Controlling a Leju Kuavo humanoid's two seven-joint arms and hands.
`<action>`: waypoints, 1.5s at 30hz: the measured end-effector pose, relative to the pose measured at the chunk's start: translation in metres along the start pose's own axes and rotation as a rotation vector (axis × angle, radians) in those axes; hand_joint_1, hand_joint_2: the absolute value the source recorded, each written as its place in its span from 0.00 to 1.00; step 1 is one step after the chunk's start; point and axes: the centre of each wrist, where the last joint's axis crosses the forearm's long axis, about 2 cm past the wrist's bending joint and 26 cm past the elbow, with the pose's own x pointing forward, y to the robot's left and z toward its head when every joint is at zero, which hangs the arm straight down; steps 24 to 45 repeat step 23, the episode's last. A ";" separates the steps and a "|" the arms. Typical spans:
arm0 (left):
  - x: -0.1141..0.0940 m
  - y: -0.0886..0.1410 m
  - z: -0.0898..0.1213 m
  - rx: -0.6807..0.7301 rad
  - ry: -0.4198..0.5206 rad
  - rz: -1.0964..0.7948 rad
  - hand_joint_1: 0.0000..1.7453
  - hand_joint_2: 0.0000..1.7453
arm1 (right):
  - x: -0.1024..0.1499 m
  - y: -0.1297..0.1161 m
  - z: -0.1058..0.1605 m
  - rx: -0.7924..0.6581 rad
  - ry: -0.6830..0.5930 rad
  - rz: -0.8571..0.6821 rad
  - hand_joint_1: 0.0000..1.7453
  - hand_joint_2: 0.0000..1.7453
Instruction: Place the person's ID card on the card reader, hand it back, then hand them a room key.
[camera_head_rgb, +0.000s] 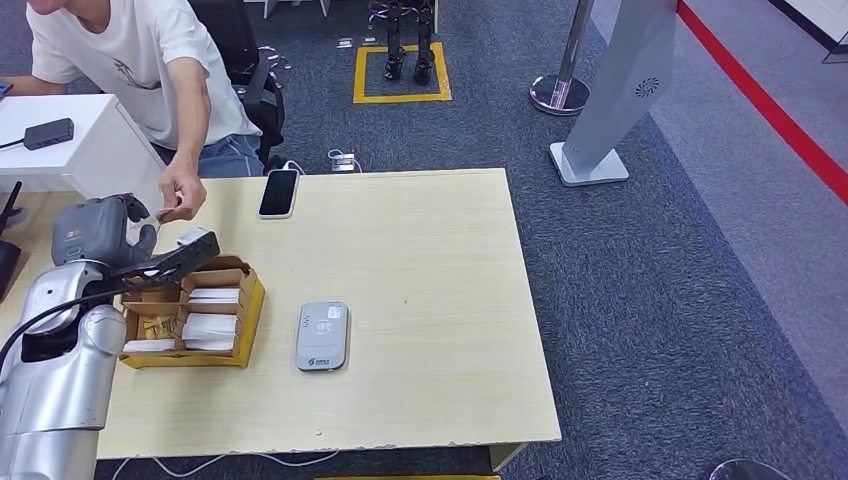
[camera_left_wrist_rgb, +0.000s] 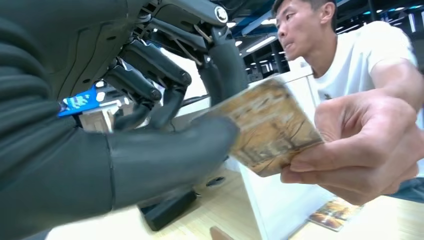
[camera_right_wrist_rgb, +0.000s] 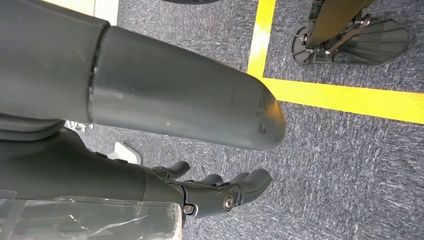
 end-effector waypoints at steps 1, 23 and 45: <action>0.001 0.000 -0.001 0.002 -0.002 0.005 0.00 0.00 | 0.000 0.000 0.000 0.000 0.000 -0.001 0.00 0.00; 0.012 0.007 -0.004 0.033 -0.029 0.071 0.00 1.00 | -0.003 0.001 0.000 -0.005 0.005 -0.028 0.00 0.00; 0.012 0.007 -0.004 0.033 -0.029 0.071 0.00 1.00 | -0.003 0.001 0.000 -0.005 0.005 -0.028 0.00 0.00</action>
